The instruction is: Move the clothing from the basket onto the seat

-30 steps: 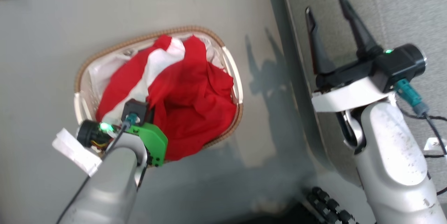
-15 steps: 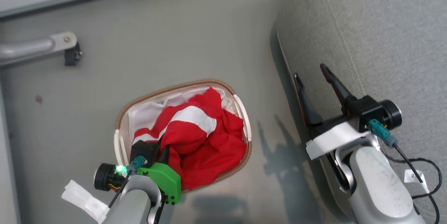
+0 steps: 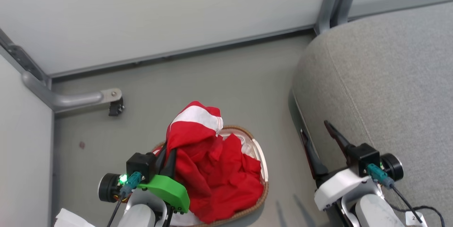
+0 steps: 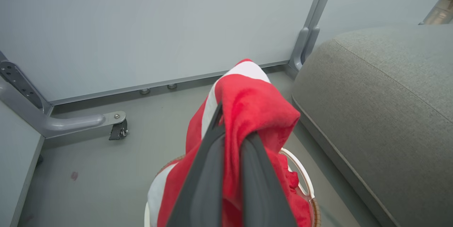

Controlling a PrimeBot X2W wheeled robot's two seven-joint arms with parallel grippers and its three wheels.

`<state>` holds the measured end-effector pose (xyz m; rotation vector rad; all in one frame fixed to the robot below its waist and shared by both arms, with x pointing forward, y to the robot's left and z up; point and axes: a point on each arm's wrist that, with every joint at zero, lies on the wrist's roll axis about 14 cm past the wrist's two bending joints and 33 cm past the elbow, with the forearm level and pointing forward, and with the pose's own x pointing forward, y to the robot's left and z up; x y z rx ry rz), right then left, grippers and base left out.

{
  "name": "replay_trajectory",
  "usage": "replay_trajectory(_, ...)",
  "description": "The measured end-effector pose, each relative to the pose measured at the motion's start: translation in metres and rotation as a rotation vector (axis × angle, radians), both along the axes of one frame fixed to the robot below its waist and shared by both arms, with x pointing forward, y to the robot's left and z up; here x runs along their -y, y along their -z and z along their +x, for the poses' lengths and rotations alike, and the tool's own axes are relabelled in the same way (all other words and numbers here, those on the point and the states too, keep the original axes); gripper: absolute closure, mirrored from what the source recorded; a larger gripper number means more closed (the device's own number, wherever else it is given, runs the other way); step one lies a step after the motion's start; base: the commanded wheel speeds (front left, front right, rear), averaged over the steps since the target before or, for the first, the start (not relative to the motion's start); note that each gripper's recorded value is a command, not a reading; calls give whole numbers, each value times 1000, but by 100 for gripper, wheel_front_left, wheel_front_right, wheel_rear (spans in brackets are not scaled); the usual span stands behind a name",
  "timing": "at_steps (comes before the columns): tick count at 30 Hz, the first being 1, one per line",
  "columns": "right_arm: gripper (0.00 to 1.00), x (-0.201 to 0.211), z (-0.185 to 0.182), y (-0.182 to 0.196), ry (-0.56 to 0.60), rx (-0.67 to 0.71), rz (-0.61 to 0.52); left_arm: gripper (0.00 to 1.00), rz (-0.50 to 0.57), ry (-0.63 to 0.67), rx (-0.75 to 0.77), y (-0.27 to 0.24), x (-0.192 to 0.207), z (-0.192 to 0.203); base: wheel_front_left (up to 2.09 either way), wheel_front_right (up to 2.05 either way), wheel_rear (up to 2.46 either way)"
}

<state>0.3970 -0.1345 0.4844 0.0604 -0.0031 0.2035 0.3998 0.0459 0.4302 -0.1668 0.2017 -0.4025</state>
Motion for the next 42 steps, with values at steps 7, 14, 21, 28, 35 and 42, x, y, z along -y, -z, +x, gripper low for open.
replay_trajectory(7,0,-13,-19,-10,-34,24,20,100,-76,-16,177,-66,-1,-4,0,0,0)
replay_trajectory(14,0,-29,-27,-8,-80,16,27,100,-121,0,292,-111,7,-5,0,0,0)
replay_trajectory(21,0,-76,-38,7,-231,-30,22,100,-143,31,341,-133,17,-3,0,0,0)
replay_trajectory(28,0,-156,-42,-14,-495,16,25,100,-155,63,345,-138,27,-8,0,0,0)
replay_trajectory(35,0,-189,-29,-29,-608,53,-10,100,-163,91,331,-136,36,-17,0,0,0)
replay_trajectory(42,100,-206,-32,-13,-666,-18,1,100,-168,76,319,-136,33,-20,0,0,0)
